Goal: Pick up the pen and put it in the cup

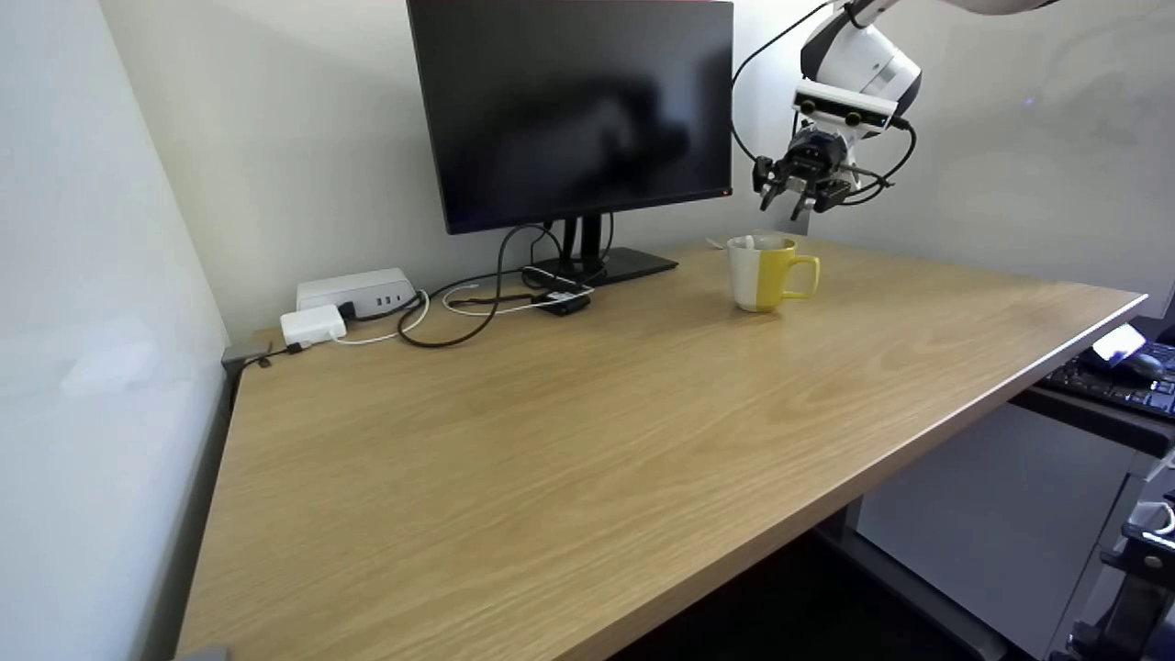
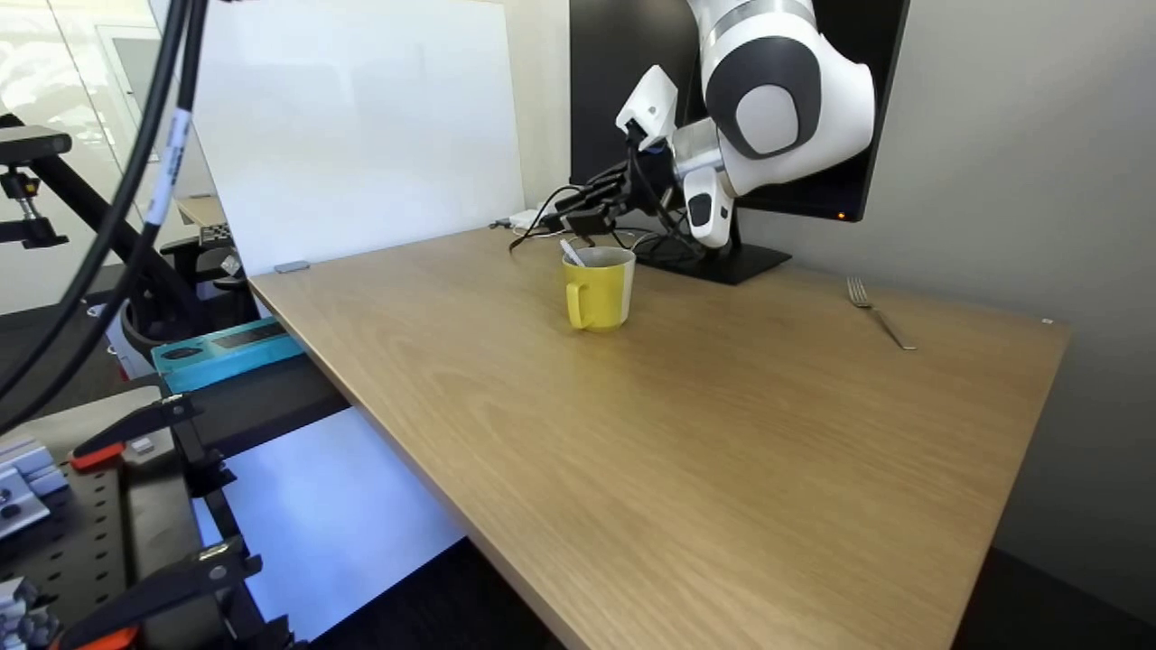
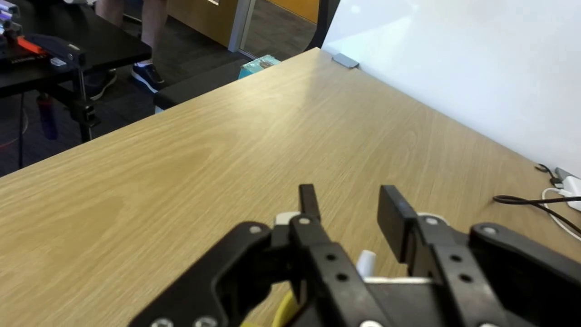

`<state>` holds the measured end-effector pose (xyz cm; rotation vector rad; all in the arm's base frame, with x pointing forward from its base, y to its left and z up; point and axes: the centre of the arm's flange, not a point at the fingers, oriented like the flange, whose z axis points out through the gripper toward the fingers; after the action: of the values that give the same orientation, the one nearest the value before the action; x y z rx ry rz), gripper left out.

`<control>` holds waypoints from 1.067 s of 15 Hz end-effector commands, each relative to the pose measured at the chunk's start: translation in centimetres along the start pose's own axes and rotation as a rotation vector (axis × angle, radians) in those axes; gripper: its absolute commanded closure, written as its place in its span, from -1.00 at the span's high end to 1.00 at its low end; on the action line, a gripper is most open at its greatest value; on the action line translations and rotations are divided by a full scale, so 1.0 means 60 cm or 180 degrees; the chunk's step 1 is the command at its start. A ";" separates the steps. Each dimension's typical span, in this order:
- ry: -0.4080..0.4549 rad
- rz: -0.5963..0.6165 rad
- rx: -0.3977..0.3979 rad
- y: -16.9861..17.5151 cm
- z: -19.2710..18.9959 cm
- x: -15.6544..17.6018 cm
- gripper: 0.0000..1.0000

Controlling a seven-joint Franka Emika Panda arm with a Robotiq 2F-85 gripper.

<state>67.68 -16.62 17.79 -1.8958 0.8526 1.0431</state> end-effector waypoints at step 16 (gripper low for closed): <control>0.1022 -0.0261 -0.0444 -0.060 -0.094 -0.122 1.00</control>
<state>70.03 -18.59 25.25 -2.1363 0.8707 0.8573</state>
